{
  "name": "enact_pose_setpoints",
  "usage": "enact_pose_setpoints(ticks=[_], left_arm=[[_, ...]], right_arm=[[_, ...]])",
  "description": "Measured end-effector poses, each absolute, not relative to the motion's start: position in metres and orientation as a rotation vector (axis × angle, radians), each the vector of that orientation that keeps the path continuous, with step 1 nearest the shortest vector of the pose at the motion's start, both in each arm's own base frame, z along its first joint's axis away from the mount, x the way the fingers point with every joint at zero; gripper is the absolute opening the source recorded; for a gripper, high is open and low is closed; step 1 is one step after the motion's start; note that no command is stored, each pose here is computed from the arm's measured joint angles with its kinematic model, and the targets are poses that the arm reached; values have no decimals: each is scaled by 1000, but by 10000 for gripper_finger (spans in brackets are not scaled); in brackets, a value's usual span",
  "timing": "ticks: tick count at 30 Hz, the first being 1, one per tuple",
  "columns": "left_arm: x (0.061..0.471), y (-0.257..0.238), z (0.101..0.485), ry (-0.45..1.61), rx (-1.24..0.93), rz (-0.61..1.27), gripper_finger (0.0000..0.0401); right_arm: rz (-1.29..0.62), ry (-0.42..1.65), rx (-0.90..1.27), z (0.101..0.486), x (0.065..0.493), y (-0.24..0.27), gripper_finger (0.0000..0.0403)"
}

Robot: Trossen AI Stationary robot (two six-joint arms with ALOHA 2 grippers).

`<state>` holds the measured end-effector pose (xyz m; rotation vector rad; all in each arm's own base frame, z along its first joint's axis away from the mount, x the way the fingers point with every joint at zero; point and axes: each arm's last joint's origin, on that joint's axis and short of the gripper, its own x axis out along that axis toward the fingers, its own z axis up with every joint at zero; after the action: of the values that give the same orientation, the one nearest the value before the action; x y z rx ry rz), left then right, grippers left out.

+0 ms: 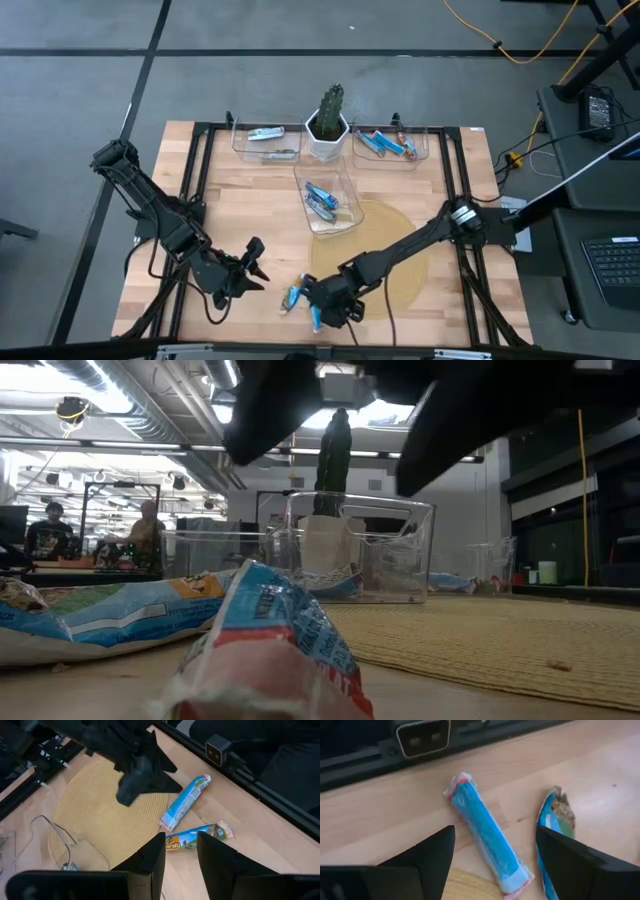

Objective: Pick and place Granola Bars by type
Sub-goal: Put the red green granola bar into the right transparent bin

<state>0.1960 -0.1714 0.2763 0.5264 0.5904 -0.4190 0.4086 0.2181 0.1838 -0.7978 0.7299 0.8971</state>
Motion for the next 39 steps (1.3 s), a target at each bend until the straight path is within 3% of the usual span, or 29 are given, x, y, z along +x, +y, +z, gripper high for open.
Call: enact_pose_setpoints(ticks=[17,30,39], left_arm=[[196,-172,276,590,522,-428,102],[196,-172,276,591,522,-429,102],[196,-172,276,591,520,-428,106]], right_arm=[[1010,863,-881,160,433,226,278],[1076,809,-829,159,442,211,186],[1097,803,-799,146,447,209,173]])
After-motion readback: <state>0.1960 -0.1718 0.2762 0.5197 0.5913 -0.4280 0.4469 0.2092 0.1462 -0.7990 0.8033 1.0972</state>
